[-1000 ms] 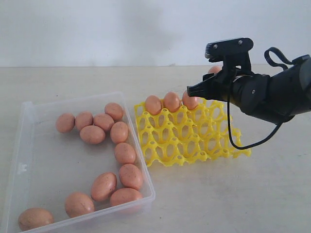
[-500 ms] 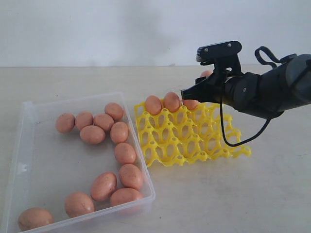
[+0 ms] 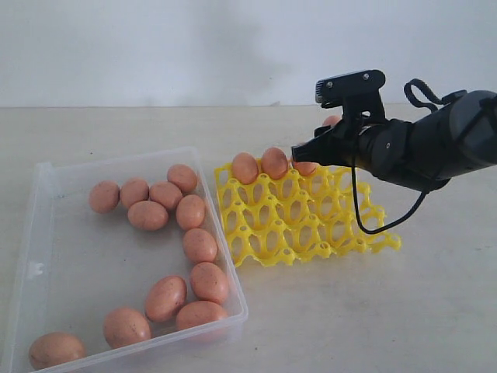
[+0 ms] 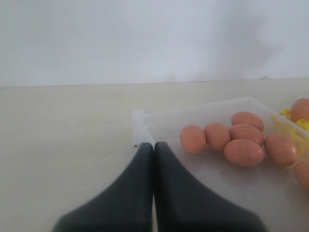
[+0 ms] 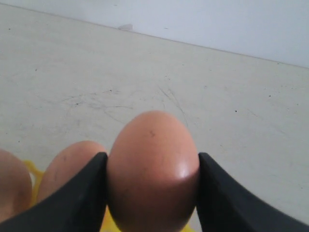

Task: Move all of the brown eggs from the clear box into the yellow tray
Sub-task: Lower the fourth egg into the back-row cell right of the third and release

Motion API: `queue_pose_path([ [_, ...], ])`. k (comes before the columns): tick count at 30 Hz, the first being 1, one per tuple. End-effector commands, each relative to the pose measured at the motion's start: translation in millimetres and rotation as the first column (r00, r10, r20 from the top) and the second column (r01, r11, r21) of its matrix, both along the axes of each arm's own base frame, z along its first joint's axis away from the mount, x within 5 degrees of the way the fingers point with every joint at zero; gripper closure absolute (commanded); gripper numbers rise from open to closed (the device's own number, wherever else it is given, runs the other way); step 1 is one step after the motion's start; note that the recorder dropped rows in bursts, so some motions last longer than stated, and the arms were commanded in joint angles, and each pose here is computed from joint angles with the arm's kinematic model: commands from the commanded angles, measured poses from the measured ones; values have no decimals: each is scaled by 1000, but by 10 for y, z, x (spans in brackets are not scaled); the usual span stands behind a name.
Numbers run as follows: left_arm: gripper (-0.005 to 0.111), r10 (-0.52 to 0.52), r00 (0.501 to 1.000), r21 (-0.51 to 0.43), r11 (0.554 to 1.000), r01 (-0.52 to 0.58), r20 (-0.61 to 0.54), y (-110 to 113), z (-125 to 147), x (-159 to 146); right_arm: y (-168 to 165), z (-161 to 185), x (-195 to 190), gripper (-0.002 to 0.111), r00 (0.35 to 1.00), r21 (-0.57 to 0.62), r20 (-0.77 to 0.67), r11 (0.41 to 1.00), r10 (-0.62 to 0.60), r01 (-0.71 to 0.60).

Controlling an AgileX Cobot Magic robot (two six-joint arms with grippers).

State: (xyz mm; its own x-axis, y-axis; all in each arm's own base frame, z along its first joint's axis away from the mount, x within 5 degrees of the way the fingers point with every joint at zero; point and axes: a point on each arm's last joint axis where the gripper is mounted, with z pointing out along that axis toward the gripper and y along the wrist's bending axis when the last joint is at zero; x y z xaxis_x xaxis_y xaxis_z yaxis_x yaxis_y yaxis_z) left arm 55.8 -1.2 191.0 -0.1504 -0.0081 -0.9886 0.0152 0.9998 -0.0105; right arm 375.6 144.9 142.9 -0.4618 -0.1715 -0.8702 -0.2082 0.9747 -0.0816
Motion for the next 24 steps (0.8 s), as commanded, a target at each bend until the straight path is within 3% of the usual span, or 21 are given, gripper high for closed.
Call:
queue_pose_path([
  [1,111,-6,1000,-5,1000,6,7,-4,12,-3,-49,38,37,108,999,-5,29,1000,-17,17],
  [24,111,-6,1000,-5,1000,6,7,-4,12,-3,-51,-14,13,108,999,-8,-37,1000,7,-7],
])
